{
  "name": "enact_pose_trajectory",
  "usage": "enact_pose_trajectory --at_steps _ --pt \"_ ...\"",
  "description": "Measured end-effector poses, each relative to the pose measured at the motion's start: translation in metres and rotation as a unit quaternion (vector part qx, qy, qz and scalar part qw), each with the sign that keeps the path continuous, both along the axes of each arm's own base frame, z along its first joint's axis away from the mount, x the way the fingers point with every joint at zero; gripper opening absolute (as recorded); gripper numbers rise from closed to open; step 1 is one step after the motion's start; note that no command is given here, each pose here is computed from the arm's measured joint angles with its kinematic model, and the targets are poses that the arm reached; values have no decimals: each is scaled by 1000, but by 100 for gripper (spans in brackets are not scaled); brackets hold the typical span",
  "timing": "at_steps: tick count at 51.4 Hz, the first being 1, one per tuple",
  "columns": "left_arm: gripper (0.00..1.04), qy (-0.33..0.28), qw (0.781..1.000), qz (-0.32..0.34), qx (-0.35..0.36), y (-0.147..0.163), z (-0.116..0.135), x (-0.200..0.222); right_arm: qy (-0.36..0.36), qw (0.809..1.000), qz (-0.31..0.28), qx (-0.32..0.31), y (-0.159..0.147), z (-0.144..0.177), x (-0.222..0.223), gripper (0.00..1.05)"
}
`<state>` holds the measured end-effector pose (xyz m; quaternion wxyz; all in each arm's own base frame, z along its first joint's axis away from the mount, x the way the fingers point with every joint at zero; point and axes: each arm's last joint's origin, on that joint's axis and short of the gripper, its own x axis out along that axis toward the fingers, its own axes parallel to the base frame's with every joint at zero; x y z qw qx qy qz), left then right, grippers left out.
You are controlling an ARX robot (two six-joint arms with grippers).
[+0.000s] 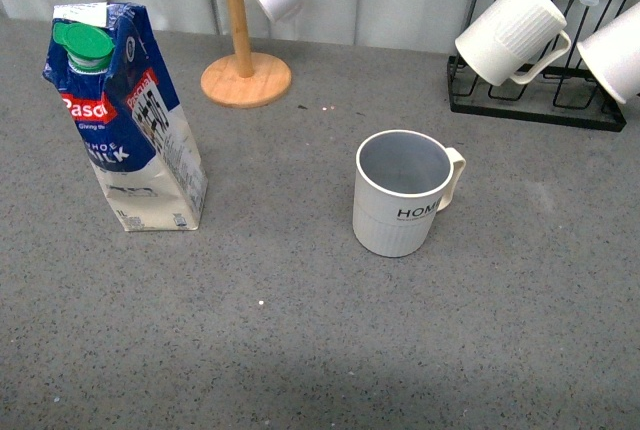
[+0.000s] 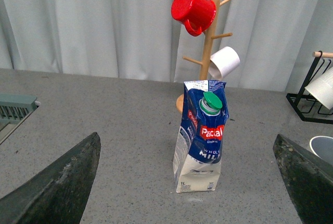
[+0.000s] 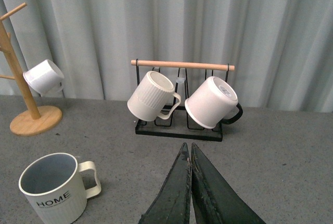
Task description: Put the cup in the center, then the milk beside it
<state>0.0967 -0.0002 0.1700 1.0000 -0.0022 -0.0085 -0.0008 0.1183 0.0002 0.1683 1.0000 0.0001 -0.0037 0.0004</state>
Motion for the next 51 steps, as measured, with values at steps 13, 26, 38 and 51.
enact_pose_trajectory --at_steps 13,26,38,51 --pt "98 0 1000 0 0 0 0 0 0 1000 0 0 0 0 -6 1" --pt "98 0 1000 0 0 0 0 0 2 1000 0 0 0 -1 -12 1" --pt "98 0 1000 0 0 0 0 0 3 1000 1 0 0 -3 -21 1" --pt "98 0 1000 0 0 0 0 0 2 1000 1 0 0 -3 -21 36"
